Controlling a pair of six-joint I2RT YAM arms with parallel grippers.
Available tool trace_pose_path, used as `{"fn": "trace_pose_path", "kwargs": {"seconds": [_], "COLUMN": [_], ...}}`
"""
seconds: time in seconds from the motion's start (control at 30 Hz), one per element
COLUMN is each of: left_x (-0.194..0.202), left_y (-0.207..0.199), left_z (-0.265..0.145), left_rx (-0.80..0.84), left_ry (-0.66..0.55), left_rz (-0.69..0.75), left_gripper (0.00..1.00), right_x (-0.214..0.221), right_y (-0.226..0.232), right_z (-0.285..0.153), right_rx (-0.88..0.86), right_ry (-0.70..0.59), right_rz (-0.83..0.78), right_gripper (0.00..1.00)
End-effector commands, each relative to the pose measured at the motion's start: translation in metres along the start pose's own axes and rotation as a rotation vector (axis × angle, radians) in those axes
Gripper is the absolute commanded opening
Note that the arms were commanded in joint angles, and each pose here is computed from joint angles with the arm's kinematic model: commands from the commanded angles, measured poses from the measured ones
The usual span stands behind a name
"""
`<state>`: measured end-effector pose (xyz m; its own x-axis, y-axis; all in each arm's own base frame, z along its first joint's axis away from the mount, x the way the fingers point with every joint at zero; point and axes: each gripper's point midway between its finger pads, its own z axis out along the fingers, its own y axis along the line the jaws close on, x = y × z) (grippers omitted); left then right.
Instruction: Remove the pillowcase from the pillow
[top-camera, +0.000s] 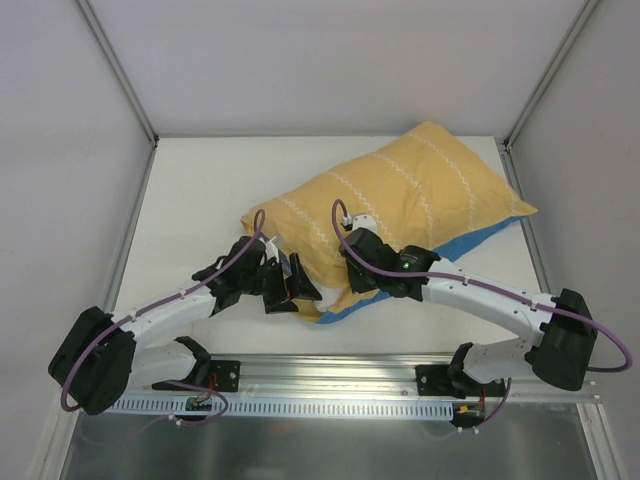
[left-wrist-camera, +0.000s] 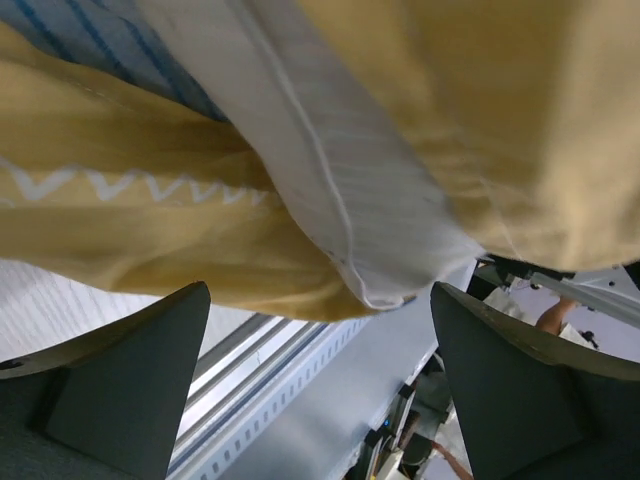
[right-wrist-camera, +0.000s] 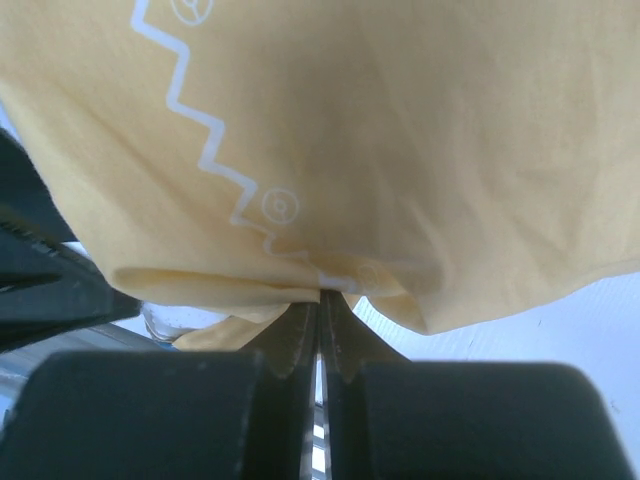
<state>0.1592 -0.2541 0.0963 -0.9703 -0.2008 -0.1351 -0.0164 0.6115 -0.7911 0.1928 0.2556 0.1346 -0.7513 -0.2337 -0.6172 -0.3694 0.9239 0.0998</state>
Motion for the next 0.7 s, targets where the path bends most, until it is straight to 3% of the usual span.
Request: {"fn": "trace_pose_path", "kwargs": {"seconds": [0.0,0.23,0.53,0.67], "left_x": [-0.016,-0.029,-0.032,-0.034], "left_y": [-0.026,-0.060,-0.068,-0.062], "left_z": [0.014,0.023,0.044,0.048], "left_rx": [0.148,0.212,0.204,0.163], "left_ry": [-0.052,-0.073,-0.026,-0.023], "left_rz": [0.008,0.084,0.086,0.056], "left_gripper": [0.93,0.80,0.74,0.00], "right_x": [-0.016,-0.009,-0.010,-0.013], "right_y": [0.004,0.000,0.001,-0.002], "right_z": [-0.011,-0.013,-0.014,-0.015], "right_rx": [-0.032,-0.039,-0.046,-0.032], "right_ry": [-0.049,-0.035,-0.038,-0.040], "right_rz": [0.016,0.032,0.040,0.048], "right_gripper": [0.01,0.01,0.01,0.01]}}
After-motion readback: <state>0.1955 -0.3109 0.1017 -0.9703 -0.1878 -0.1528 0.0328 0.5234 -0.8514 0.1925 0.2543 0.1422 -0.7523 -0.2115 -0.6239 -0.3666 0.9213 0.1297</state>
